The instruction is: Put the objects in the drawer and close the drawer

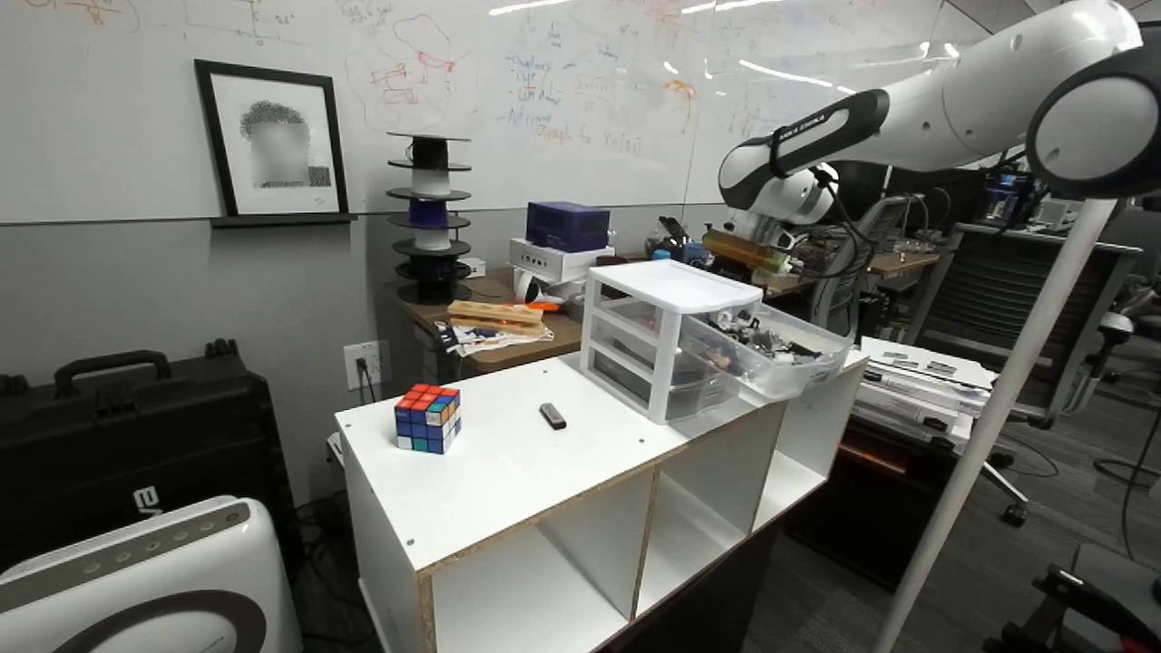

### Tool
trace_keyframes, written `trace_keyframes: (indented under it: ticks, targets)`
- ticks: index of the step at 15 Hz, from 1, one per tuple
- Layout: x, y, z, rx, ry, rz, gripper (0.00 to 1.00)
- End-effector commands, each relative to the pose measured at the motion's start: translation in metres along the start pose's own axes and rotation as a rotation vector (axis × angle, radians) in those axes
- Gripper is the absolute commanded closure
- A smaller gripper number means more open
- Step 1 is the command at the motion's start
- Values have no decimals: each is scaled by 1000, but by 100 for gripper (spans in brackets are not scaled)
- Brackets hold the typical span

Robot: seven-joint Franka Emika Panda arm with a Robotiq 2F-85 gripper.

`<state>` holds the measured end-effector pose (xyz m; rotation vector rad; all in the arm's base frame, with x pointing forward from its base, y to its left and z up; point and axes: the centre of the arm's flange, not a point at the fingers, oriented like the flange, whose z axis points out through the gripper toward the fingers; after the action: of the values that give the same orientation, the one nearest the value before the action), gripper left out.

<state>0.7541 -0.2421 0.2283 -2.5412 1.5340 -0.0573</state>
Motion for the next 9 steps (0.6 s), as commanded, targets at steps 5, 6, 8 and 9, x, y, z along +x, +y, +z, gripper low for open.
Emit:
trace_keyframes:
  ticks: [5, 6, 8, 9]
  targets:
    - [42, -39, 34, -110, -25, 3, 25]
    - [41, -39, 35, -121, -33, -1, 26]
    - [38, -39, 35, -149, -36, -12, 42]
    - [37, -39, 33, -166, -29, -22, 51]
